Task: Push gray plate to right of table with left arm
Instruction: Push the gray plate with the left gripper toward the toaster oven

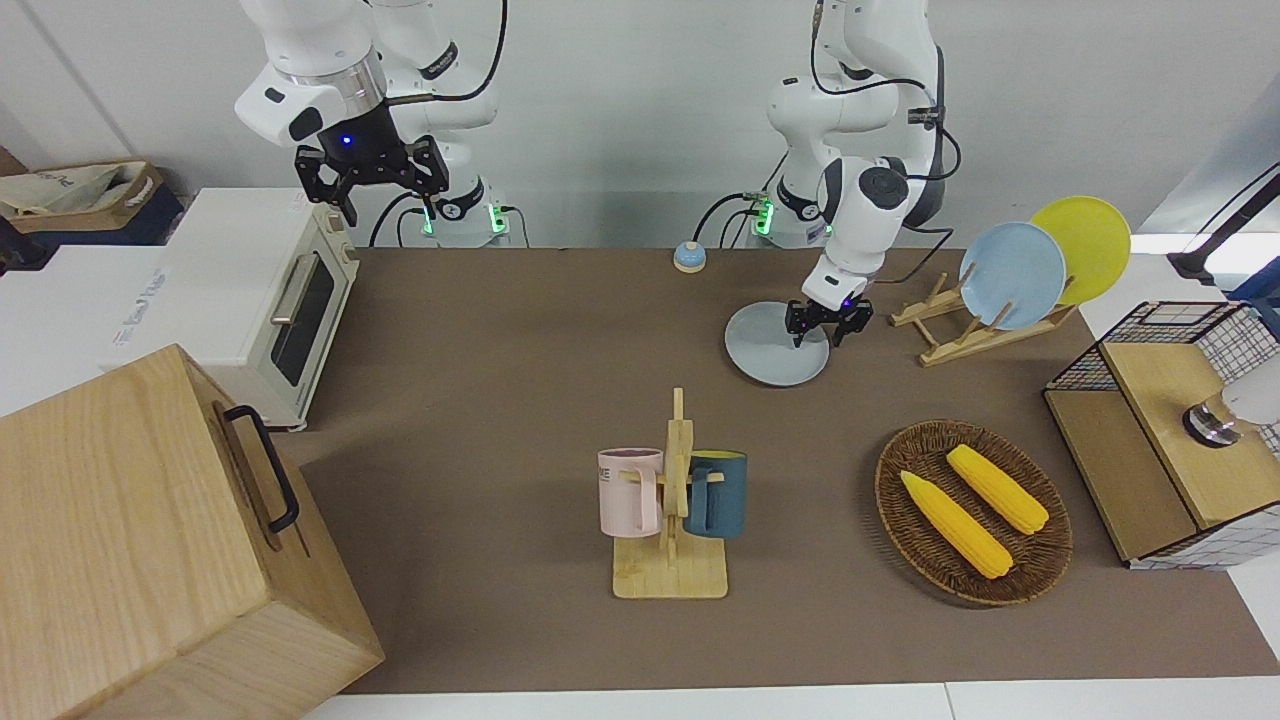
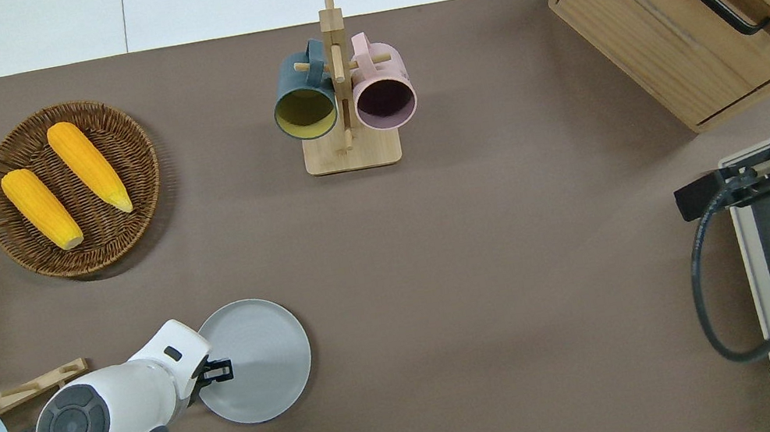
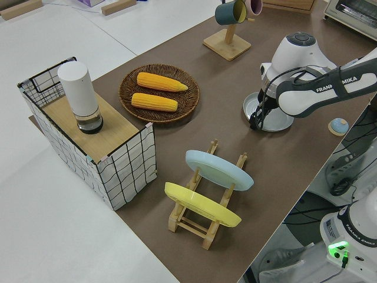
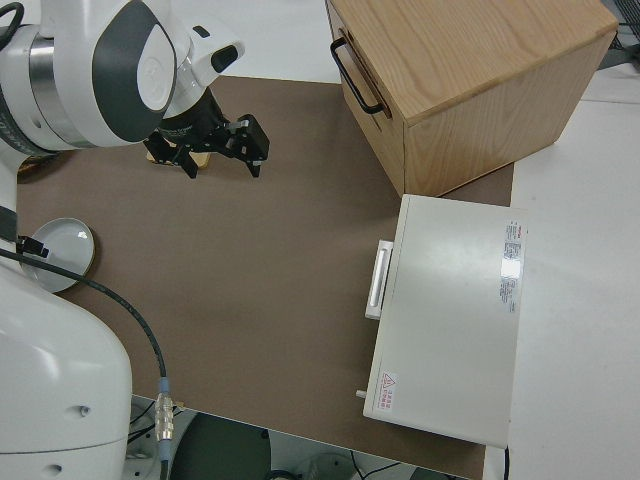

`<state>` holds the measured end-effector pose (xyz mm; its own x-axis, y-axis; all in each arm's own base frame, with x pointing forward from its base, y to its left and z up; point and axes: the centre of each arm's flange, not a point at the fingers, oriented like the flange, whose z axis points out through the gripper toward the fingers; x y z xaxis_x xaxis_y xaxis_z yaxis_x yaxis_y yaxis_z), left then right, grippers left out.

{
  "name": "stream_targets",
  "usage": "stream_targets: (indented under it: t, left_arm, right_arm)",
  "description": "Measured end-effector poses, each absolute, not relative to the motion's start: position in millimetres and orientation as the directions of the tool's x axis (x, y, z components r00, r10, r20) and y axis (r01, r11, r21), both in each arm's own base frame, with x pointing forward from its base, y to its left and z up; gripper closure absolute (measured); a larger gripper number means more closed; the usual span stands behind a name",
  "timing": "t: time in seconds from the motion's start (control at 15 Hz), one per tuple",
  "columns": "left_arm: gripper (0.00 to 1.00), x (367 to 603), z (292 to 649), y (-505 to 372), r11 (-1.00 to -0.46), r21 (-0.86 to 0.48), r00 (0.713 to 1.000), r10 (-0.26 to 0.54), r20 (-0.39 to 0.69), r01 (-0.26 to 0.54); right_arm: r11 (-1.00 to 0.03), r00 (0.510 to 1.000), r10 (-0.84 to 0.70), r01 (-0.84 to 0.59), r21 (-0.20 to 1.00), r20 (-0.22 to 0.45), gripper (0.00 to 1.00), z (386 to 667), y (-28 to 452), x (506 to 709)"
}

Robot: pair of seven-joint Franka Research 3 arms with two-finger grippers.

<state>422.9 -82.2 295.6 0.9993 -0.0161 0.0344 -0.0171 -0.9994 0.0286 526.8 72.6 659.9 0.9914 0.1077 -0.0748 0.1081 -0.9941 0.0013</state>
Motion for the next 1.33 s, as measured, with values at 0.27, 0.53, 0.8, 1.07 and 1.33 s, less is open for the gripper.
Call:
stream_targets:
  t: [0.27,0.53,0.8,1.07,1.33]
  left_arm:
    - [0.90,424,299,-81,-0.999,0.030,0.999,-0.012,0.045,-0.014]
    - [0.90,424,300,-81,-0.999,0.031,0.999,-0.011,0.046,-0.013]
    - [0.95,424,301,-82,-0.999,0.032,0.999,-0.011,0.048,-0.013]
    - [0.95,422,302,-89,-0.999,0.033,0.999,-0.007,0.049,-0.009]
    - [0.95,419,302,-107,-0.999,0.036,0.999,0.007,0.049,0.005]
  right_arm:
    - [-0.994,0.991,0.108,0.108,0.001,-0.075,0.01,660,73,527]
    - [-0.994,0.991,0.108,0.108,0.001,-0.075,0.01,660,73,527]
    - [-0.994,0.991,0.108,0.108,0.001,-0.075,0.01,660,73,527]
    - [-0.994,0.991,0.108,0.108,0.001,-0.075,0.01,660,73,527]
    - [-0.994,0.991,0.108,0.108,0.001,-0.075,0.01,660,73,527]
